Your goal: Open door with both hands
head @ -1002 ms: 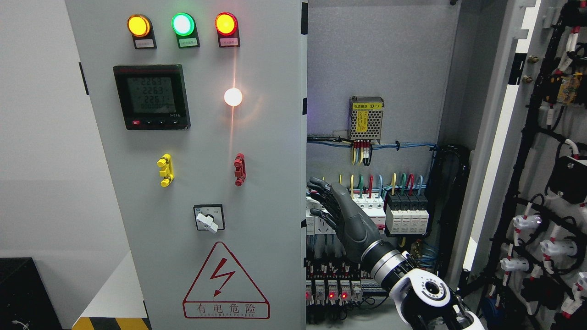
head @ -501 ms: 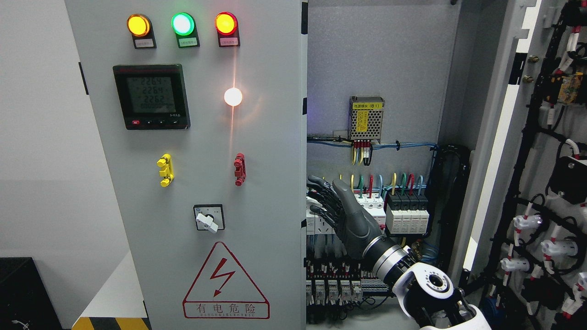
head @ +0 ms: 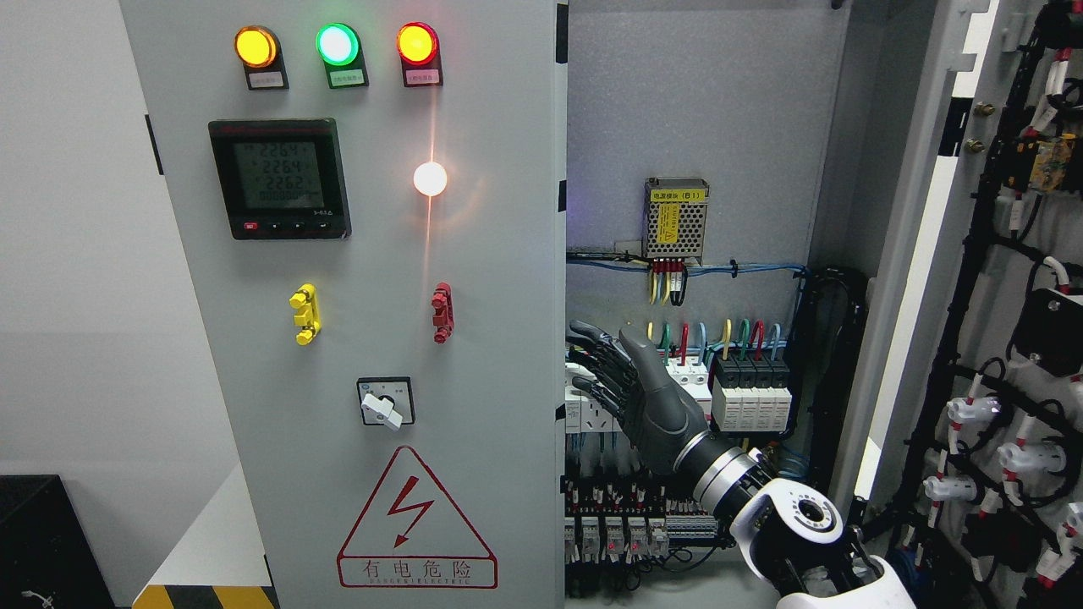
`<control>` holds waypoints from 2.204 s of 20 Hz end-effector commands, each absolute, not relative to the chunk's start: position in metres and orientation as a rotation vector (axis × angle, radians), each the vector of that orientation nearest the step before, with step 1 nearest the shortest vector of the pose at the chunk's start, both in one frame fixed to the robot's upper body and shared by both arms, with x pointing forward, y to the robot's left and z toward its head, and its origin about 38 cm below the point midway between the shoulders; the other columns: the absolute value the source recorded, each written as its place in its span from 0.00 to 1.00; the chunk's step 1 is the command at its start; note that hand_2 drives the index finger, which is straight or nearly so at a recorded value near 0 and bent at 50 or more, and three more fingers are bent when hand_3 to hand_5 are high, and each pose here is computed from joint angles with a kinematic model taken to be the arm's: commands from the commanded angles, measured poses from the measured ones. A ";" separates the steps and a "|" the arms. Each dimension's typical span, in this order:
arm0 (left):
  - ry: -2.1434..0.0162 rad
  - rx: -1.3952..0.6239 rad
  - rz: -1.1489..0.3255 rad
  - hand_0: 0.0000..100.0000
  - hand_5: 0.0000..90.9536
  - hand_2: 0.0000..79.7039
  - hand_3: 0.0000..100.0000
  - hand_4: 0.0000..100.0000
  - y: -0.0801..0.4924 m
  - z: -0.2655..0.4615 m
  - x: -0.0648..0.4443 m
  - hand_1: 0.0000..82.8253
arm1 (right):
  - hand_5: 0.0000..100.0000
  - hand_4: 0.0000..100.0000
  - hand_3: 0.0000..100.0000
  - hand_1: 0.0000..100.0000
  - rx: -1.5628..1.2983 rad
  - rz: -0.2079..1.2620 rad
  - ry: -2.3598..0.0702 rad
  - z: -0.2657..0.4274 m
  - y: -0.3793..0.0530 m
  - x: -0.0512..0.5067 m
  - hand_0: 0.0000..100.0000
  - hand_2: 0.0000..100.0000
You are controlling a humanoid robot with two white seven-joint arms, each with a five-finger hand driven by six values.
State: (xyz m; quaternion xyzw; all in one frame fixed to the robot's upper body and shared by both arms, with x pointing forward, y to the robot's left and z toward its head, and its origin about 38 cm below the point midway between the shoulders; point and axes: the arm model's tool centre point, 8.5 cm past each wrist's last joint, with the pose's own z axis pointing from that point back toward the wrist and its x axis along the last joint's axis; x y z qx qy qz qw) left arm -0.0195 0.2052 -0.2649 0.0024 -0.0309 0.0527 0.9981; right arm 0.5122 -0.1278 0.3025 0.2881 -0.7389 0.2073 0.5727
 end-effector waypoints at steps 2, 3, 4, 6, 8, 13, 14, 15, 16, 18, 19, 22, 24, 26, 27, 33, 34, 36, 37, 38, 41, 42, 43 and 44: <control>-0.062 0.005 0.105 0.00 0.00 0.00 0.00 0.00 0.205 -0.265 -0.020 0.00 | 0.00 0.00 0.00 0.00 0.675 0.490 -1.723 0.301 -0.131 0.514 0.19 0.00; -0.060 0.005 0.105 0.00 0.00 0.00 0.00 0.00 0.205 -0.265 -0.020 0.00 | 0.00 0.00 0.00 0.00 0.676 0.490 -1.724 0.301 -0.131 0.514 0.19 0.00; -0.062 0.005 0.106 0.00 0.00 0.00 0.00 0.00 0.205 -0.265 -0.019 0.00 | 0.00 0.00 0.00 0.00 0.677 0.491 -1.724 0.301 -0.131 0.514 0.19 0.00; -0.063 0.004 0.104 0.00 0.00 0.00 0.00 0.00 0.205 -0.265 -0.019 0.00 | 0.00 0.00 0.00 0.00 0.678 0.493 -1.723 0.301 -0.131 0.514 0.19 0.00; -0.060 0.005 0.105 0.00 0.00 0.00 0.00 0.00 0.205 -0.265 -0.020 0.00 | 0.00 0.00 0.00 0.00 0.686 0.504 -1.724 0.302 -0.130 0.513 0.19 0.00; -0.060 0.005 0.105 0.00 0.00 0.00 0.00 0.00 0.205 -0.265 -0.020 0.00 | 0.00 0.00 0.00 0.00 0.690 0.504 -1.723 0.301 -0.130 0.513 0.19 0.00; -0.060 0.005 0.105 0.00 0.00 0.00 0.00 0.00 0.205 -0.265 -0.020 0.00 | 0.00 0.00 0.00 0.00 0.694 0.507 -1.721 0.301 -0.129 0.513 0.19 0.00; -0.062 0.005 0.106 0.00 0.00 0.00 0.00 0.00 0.205 -0.265 -0.019 0.00 | 0.00 0.00 0.00 0.00 0.702 0.517 -1.719 0.301 -0.129 0.512 0.19 0.00; -0.060 0.005 0.104 0.00 0.00 0.00 0.00 0.00 0.205 -0.265 -0.020 0.00 | 0.00 0.00 0.00 0.00 0.708 0.527 -1.716 0.300 -0.129 0.512 0.19 0.00; -0.062 0.005 0.106 0.00 0.00 0.00 0.00 0.00 0.205 -0.265 -0.019 0.00 | 0.00 0.00 0.00 0.00 0.716 0.538 -1.716 0.301 -0.128 0.511 0.19 0.00; -0.060 0.005 0.105 0.00 0.00 0.00 0.00 0.00 0.205 -0.265 -0.020 0.00 | 0.00 0.00 0.00 0.00 0.717 0.539 -1.716 0.301 -0.128 0.511 0.19 0.00; -0.062 0.005 0.106 0.00 0.00 0.00 0.00 0.00 0.205 -0.265 -0.019 0.00 | 0.00 0.00 0.00 0.00 0.715 0.542 -1.715 0.304 -0.128 0.514 0.19 0.00; -0.062 0.005 0.106 0.00 0.00 0.00 0.00 0.00 0.205 -0.265 -0.019 0.00 | 0.00 0.00 0.00 0.00 0.712 0.537 -1.711 0.303 -0.129 0.515 0.19 0.00; -0.060 0.005 0.105 0.00 0.00 0.00 0.00 0.00 0.205 -0.265 -0.020 0.00 | 0.00 0.00 0.00 0.00 0.712 0.538 -1.711 0.304 -0.129 0.516 0.19 0.00; -0.062 0.005 0.106 0.00 0.00 0.00 0.00 0.00 0.205 -0.265 -0.019 0.00 | 0.00 0.00 0.00 0.00 0.711 0.538 -1.710 0.304 -0.129 0.517 0.19 0.00; -0.062 0.005 0.106 0.00 0.00 0.00 0.00 0.00 0.205 -0.265 -0.019 0.00 | 0.00 0.00 0.00 0.00 0.758 0.600 -1.698 0.304 -0.125 0.513 0.19 0.00; -0.062 0.005 0.105 0.00 0.00 0.00 0.00 0.00 0.205 -0.265 -0.020 0.00 | 0.00 0.00 0.00 0.00 0.760 0.602 -1.698 0.304 -0.125 0.513 0.19 0.00; -0.060 0.005 0.105 0.00 0.00 0.00 0.00 0.00 0.205 -0.265 -0.020 0.00 | 0.00 0.00 0.00 0.00 0.762 0.605 -1.696 0.304 -0.125 0.513 0.19 0.00; -0.062 0.005 0.106 0.00 0.00 0.00 0.00 0.00 0.205 -0.265 -0.019 0.00 | 0.00 0.00 0.00 0.00 0.763 0.607 -1.696 0.305 -0.125 0.514 0.19 0.00; -0.062 0.005 0.106 0.00 0.00 0.00 0.00 0.00 0.205 -0.265 -0.019 0.00 | 0.00 0.00 0.00 0.00 0.761 0.606 -1.695 0.305 -0.125 0.515 0.19 0.00; -0.062 0.003 0.106 0.00 0.00 0.00 0.00 0.00 0.204 -0.265 -0.019 0.00 | 0.00 0.00 0.00 0.00 0.760 0.605 -1.693 0.306 -0.125 0.516 0.19 0.00; -0.060 0.005 0.105 0.00 0.00 0.00 0.00 0.00 0.205 -0.265 -0.020 0.00 | 0.00 0.00 0.00 0.00 0.759 0.605 -1.693 0.306 -0.126 0.517 0.19 0.00; -0.060 0.005 0.104 0.00 0.00 0.00 0.00 0.00 0.205 -0.265 -0.020 0.00 | 0.00 0.00 0.00 0.00 0.760 0.605 -1.694 0.307 -0.125 0.517 0.19 0.00; -0.060 0.005 0.105 0.00 0.00 0.00 0.00 0.00 0.205 -0.265 -0.020 0.00 | 0.00 0.00 0.00 0.00 0.765 0.615 -1.694 0.308 -0.125 0.517 0.19 0.00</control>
